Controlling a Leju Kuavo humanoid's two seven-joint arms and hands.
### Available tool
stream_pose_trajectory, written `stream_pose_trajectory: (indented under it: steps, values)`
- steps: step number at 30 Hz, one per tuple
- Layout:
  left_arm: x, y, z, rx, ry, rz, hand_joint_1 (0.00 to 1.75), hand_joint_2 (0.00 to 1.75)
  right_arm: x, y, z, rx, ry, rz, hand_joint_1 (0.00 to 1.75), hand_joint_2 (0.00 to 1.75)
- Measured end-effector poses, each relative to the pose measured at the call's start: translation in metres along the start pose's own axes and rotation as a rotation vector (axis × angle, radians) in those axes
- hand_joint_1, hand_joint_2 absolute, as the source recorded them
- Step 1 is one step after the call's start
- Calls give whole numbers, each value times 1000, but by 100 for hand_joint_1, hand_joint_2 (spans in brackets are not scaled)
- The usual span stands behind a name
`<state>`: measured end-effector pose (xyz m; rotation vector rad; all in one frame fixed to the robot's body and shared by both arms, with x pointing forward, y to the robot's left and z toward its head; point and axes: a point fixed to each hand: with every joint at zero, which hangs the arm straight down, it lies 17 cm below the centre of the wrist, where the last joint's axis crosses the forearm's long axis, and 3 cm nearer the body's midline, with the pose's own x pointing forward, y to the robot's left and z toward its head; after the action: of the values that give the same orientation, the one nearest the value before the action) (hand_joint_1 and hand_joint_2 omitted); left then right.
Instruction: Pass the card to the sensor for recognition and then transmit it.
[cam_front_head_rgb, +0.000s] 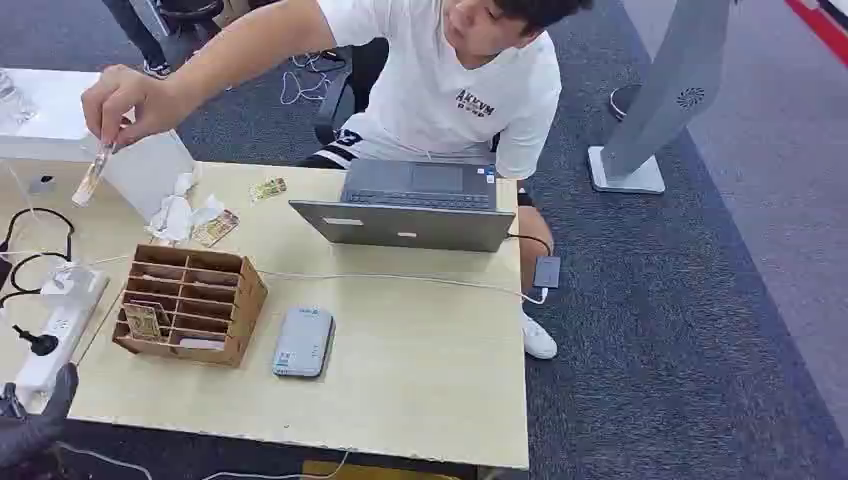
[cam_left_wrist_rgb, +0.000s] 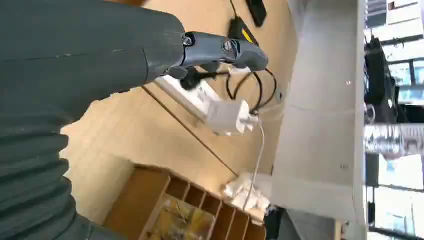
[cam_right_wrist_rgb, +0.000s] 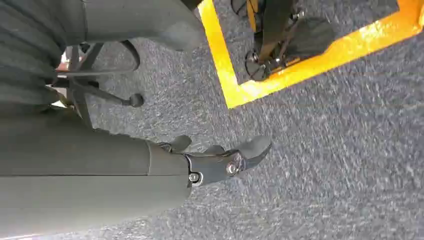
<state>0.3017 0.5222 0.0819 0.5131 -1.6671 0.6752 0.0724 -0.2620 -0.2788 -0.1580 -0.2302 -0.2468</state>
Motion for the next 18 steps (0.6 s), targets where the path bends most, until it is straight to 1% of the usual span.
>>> stream_pose_trajectory:
  steps: [6,12,18]
  values:
    - [20,-67,-31,-136,-46,-125,0,175,0,4,1,18,2,31,0,175]
    - [52,-126,-54,-254,-139,-278,0,175,0,8,1,32,5,62,0,175]
    - [78,-154,-59,-318,-235,-466,0,175,-1,12,2,44,6,83,0,175]
